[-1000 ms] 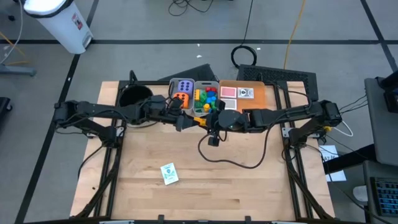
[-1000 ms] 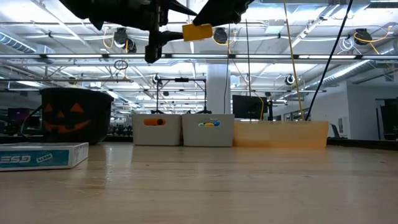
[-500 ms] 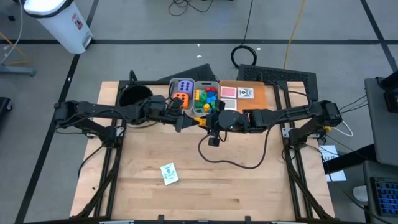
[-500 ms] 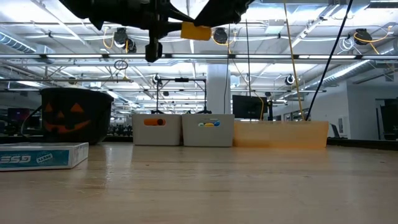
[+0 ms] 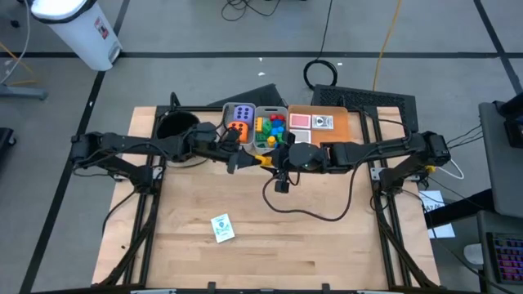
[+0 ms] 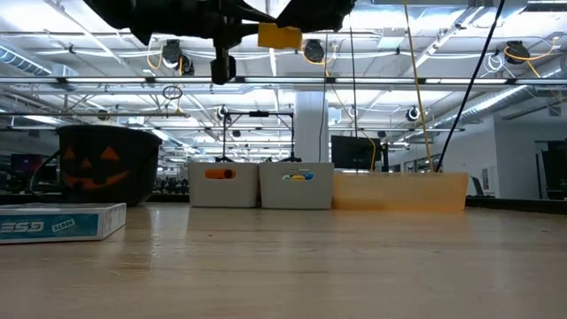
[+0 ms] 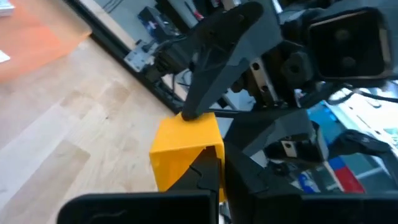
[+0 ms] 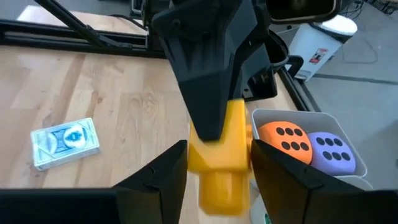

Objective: Pick & Place Toys
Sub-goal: Put the yellow gamepiece into the right gray bin

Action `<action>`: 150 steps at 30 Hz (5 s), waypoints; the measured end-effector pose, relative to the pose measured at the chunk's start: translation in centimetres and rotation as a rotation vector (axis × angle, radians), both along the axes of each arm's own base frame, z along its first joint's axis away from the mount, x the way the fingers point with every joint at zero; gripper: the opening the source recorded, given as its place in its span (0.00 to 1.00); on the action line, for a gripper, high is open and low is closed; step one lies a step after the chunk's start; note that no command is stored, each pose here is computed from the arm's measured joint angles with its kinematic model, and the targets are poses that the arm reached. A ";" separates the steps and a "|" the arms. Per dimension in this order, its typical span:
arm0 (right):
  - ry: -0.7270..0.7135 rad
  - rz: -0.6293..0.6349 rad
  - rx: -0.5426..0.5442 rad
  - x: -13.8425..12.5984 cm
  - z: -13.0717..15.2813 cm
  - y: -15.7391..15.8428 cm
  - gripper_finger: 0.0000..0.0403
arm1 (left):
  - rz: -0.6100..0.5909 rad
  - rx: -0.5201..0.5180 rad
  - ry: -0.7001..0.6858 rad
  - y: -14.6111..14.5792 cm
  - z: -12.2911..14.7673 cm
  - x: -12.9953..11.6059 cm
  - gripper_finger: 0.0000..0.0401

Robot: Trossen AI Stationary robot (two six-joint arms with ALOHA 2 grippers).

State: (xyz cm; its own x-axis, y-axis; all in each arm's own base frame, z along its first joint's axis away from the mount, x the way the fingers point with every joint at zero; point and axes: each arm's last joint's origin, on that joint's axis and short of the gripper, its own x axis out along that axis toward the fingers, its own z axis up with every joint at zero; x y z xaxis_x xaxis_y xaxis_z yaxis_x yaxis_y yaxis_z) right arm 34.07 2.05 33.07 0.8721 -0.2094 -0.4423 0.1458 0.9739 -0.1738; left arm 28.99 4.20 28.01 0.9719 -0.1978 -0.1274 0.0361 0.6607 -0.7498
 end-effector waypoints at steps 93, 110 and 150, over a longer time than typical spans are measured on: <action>-0.230 -0.044 -0.164 -0.6 3.7 -4.4 0.32 | 0.050 -0.084 -0.326 4.5 3.5 -1.3 0.46; -0.266 -0.183 -0.052 -2.4 4.6 -9.4 0.32 | 0.115 -0.038 -0.329 10.7 3.7 -4.5 0.53; 0.626 -0.038 0.450 5.0 -6.7 -24.2 0.32 | 0.064 0.183 -0.648 10.0 10.2 -11.2 0.53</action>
State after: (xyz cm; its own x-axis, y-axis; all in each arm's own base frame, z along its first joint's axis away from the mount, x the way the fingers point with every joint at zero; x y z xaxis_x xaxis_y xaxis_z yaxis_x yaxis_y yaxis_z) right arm 39.06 -22.17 26.37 0.4270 0.0820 -0.9005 0.1859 0.9667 0.1762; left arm 17.76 14.18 38.18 0.8726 -0.1674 0.4589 0.3969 0.7906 -0.4663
